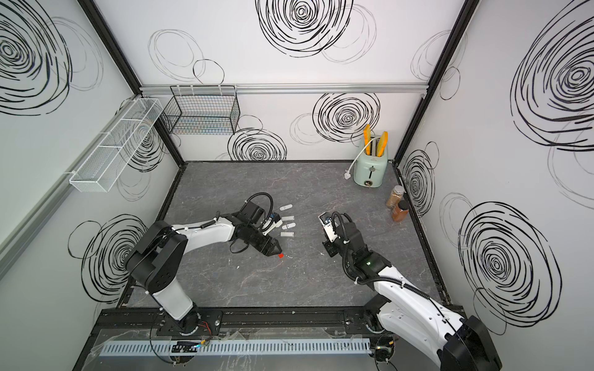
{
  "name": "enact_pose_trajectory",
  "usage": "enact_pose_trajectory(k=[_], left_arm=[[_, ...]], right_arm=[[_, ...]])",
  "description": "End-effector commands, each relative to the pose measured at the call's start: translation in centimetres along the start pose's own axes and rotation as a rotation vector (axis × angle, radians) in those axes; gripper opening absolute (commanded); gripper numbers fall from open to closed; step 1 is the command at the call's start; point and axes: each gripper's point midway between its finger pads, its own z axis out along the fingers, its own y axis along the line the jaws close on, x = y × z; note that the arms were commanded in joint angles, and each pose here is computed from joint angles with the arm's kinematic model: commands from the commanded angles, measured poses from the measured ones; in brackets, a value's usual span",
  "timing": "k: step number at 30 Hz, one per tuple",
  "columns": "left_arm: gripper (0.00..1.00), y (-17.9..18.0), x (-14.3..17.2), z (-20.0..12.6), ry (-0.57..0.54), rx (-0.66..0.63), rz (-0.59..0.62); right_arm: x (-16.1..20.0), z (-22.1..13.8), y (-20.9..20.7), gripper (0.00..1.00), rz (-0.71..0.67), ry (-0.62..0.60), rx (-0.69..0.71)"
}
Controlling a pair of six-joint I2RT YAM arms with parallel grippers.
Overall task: Close the usb drive cover
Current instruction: Adjust the cover at the center of the board.
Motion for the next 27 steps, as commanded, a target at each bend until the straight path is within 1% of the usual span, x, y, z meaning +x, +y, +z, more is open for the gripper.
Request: enact_pose_trajectory(k=[1, 6, 10, 14, 18, 23, 27], left_arm=[[0.85, 1.0, 0.0, 0.2, -0.014, -0.135, 0.100], [0.90, 0.2, 0.1, 1.3, 0.018, -0.196, 0.171], [0.89, 0.1, 0.4, 2.2, 0.043, -0.247, 0.219], [0.86, 0.2, 1.0, 2.7, 0.063, -0.293, 0.281], [0.82, 0.3, 1.1, 2.6, 0.069, -0.309, 0.297], [0.74, 1.7, 0.9, 1.9, 0.058, -0.373, 0.322], [0.69, 2.0, 1.1, 1.5, 0.050, -0.384, 0.327]], right_arm=[[-0.3, -0.3, -0.3, 0.00, 0.018, -0.018, 0.011], [-0.3, -0.3, -0.2, 0.00, 0.018, -0.018, 0.007], [-0.3, -0.3, -0.2, 0.00, 0.018, -0.017, 0.007], [-0.3, -0.3, -0.3, 0.00, 0.018, -0.019, 0.010], [-0.3, -0.3, -0.2, 0.00, 0.018, -0.019, 0.008], [-0.2, -0.2, -0.1, 0.00, 0.018, -0.018, 0.003], [-0.2, -0.2, -0.1, 0.00, 0.018, -0.016, 0.001]])
